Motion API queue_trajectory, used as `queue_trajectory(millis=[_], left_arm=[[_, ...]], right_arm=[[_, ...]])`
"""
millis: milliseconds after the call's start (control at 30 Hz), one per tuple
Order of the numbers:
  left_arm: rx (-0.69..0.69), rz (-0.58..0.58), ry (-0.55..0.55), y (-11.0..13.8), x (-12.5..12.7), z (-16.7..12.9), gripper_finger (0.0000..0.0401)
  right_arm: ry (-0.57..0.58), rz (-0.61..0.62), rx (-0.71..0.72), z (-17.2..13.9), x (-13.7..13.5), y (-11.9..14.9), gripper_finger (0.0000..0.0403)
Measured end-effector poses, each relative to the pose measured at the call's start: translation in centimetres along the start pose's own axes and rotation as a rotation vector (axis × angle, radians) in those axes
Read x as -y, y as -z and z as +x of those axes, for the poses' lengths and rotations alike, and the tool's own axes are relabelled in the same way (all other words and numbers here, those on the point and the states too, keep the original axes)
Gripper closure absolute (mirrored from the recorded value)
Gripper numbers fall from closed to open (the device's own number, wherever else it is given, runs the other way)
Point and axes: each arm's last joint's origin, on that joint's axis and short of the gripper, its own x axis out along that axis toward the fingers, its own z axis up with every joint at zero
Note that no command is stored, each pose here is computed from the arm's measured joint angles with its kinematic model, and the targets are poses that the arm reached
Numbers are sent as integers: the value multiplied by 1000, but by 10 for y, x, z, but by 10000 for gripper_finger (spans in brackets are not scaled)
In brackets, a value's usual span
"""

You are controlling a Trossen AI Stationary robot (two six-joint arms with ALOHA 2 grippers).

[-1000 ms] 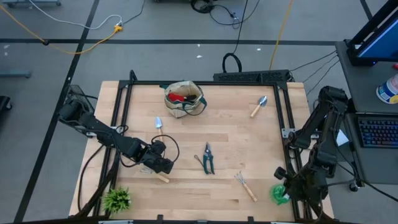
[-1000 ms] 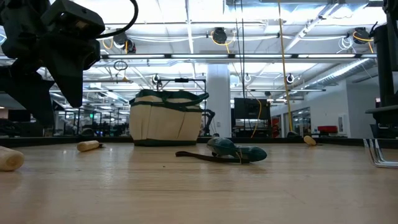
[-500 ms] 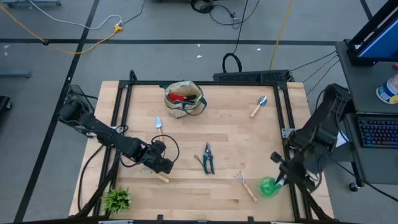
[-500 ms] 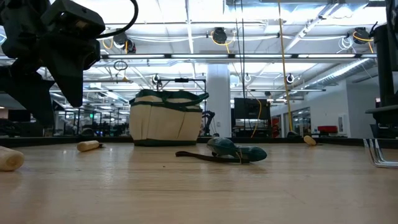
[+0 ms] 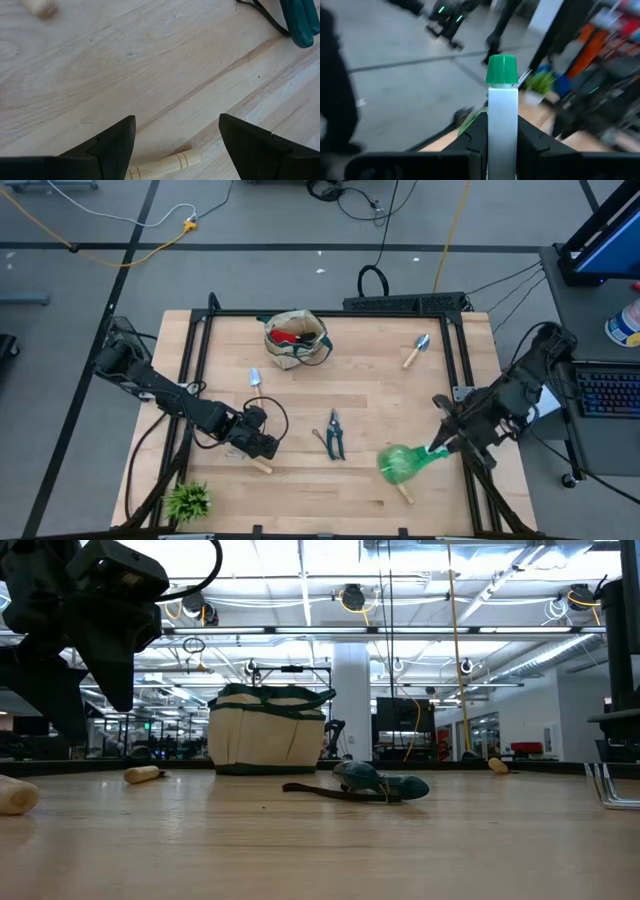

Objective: Pick & Place Garden tools in Gardening bag
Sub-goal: Put the spray bottle into the gardening bag

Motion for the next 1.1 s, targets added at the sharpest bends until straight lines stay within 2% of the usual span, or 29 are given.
queue_trajectory(millis=[233,433,733,933,1100], left_arm=[[0,0,0,0,0,0,107],[0,0,0,0,0,0,107],[0,0,0,0,0,0,107],[0,27,0,0,0,0,107],[0,37,0,0,0,0,107]], right_arm=[[243,-150,168,10,30,-16,359],[492,-236,220,24,68,-16,359],[801,-230,151,39,139,15,359],[906,-158,58,44,185,34,359],[947,-127,-29,49,218,41,359]])
